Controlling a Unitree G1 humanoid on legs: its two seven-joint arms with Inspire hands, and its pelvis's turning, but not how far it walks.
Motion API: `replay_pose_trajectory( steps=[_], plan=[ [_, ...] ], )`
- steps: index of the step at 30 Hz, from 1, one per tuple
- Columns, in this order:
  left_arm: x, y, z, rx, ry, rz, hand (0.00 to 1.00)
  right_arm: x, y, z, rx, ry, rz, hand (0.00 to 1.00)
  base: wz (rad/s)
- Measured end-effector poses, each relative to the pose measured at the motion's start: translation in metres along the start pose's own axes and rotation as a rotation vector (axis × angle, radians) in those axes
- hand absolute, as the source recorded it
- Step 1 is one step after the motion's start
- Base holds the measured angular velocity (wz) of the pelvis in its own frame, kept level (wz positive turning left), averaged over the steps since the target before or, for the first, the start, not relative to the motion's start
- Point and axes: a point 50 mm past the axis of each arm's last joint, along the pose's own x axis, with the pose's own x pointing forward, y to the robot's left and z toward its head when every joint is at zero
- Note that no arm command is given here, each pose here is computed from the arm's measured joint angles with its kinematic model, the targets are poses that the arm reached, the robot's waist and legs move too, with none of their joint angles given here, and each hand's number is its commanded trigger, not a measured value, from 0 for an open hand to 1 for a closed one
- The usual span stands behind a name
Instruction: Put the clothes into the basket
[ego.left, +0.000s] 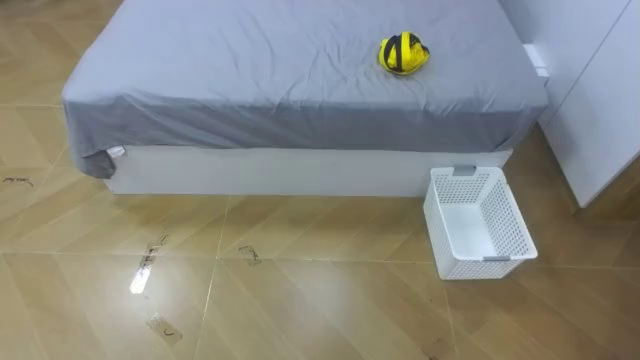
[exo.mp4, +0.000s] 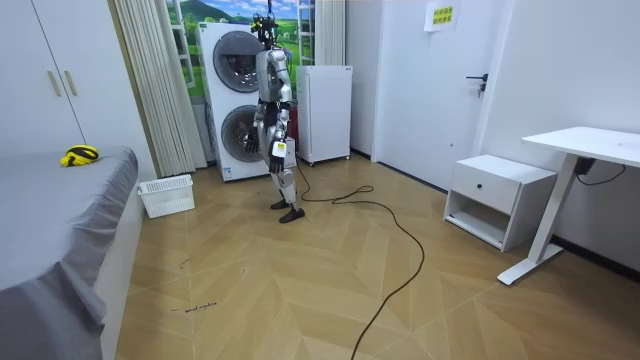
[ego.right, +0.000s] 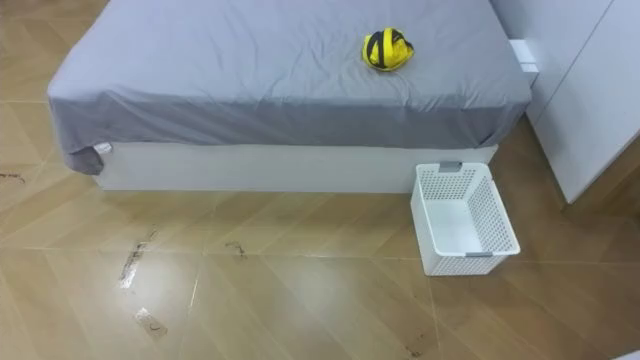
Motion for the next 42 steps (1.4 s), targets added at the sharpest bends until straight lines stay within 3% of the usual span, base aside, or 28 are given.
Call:
replay_pose_trajectory(
  steps=[23,39,42],
  plan=[
    [0.000,0.001,-0.001,-0.026,0.002,-0.014,0.00,0.000,-0.003,0.002,0.018,-0.010,-0.001,0.00,0.00],
    [0.000,-0.001,0.010,-0.209,-0.046,-0.009,0.00,0.001,-0.005,0.006,0.070,-0.017,0.010,0.00,0.07],
    [-0.002,-0.003,-0.001,-0.223,-0.022,-0.003,0.00,0.001,-0.004,0.009,0.060,-0.024,0.015,0.00,-0.43]
  ],
)
